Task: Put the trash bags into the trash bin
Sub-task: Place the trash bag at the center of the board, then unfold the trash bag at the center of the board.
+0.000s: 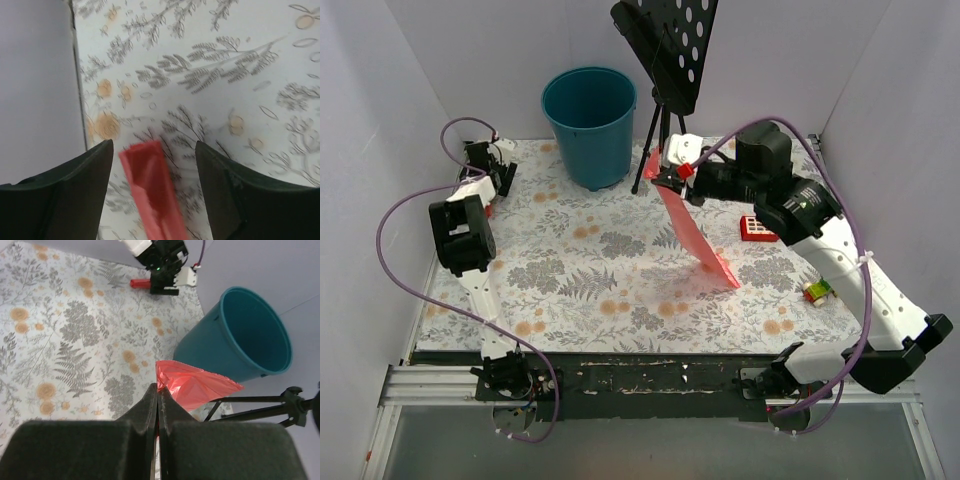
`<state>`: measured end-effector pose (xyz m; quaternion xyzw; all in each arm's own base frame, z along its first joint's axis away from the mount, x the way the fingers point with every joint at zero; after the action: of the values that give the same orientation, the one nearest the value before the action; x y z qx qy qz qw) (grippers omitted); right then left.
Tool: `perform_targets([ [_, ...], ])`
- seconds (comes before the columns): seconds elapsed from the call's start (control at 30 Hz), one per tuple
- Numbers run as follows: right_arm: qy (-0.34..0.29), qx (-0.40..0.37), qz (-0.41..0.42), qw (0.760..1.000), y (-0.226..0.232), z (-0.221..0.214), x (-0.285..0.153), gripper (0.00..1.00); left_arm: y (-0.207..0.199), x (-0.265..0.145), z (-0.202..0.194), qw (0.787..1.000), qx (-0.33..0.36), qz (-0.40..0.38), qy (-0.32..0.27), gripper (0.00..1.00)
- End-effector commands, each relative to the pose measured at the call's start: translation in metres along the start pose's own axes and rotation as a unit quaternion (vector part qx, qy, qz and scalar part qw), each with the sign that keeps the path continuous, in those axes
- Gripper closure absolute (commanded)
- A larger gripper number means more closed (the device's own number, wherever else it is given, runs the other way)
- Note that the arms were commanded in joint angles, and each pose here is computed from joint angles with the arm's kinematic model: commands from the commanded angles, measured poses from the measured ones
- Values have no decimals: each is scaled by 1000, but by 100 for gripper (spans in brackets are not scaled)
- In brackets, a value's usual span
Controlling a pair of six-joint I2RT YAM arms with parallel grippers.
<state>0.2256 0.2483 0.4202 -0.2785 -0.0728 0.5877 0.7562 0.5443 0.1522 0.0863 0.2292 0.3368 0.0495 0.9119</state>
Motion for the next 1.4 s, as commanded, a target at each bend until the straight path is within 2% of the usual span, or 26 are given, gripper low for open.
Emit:
perform_targets([
  [0.0,-65,-19,-40,997,-29,50,-8,99,29,-78,48,993,-102,-4,-62,30],
  [0.1,-102,-16,-54,993,-43,73,-8,99,18,-157,81,970,-146,-109,-160,24],
  [0.17,-127,-15,-59,990,-53,90,-7,99,-1,-216,96,941,-138,-200,-237,23],
  [0.23,-151,-7,-61,987,-64,106,-3,99,-28,-289,107,887,-99,-311,-327,17],
  [0.33,-185,-5,-55,981,-74,125,2,99,-77,-350,105,819,-45,-440,-365,16],
  [0.43,-214,-14,-46,976,-78,138,4,99,-124,-379,87,767,23,-509,-390,15],
  [0.53,-230,-12,-44,972,-80,144,3,99,-155,-392,80,739,62,-539,-401,14],
  [0.7,-240,-13,-20,971,-73,148,1,99,-186,-406,91,694,115,-571,-424,12],
  [0.9,-227,-8,-3,974,-66,141,2,99,-224,-398,103,656,131,-614,-419,11],
  [1.03,-213,-7,-20,977,-68,134,2,99,-248,-405,111,623,131,-647,-419,12],
  [1.1,-208,-9,-30,978,-70,130,5,99,-264,-409,108,613,132,-661,-412,13],
  [1.2,-208,-9,-50,977,-77,126,13,99,-285,-413,99,616,101,-680,-385,19],
  [1.37,-196,-5,-98,976,-95,115,28,99,-294,-410,75,639,23,-699,-319,39],
])
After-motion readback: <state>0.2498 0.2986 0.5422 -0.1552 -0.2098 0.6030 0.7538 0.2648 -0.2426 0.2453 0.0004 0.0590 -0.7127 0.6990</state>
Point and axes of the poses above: each gripper's point midway between its finger pads, its own x axis out along the fingers, its own y axis along the line the jaws close on, z = x × y, the point moved 6 cm from there along -x, back along the fingers, and after that the axes turned 4 degrees about -x, right-handed, at the moved point
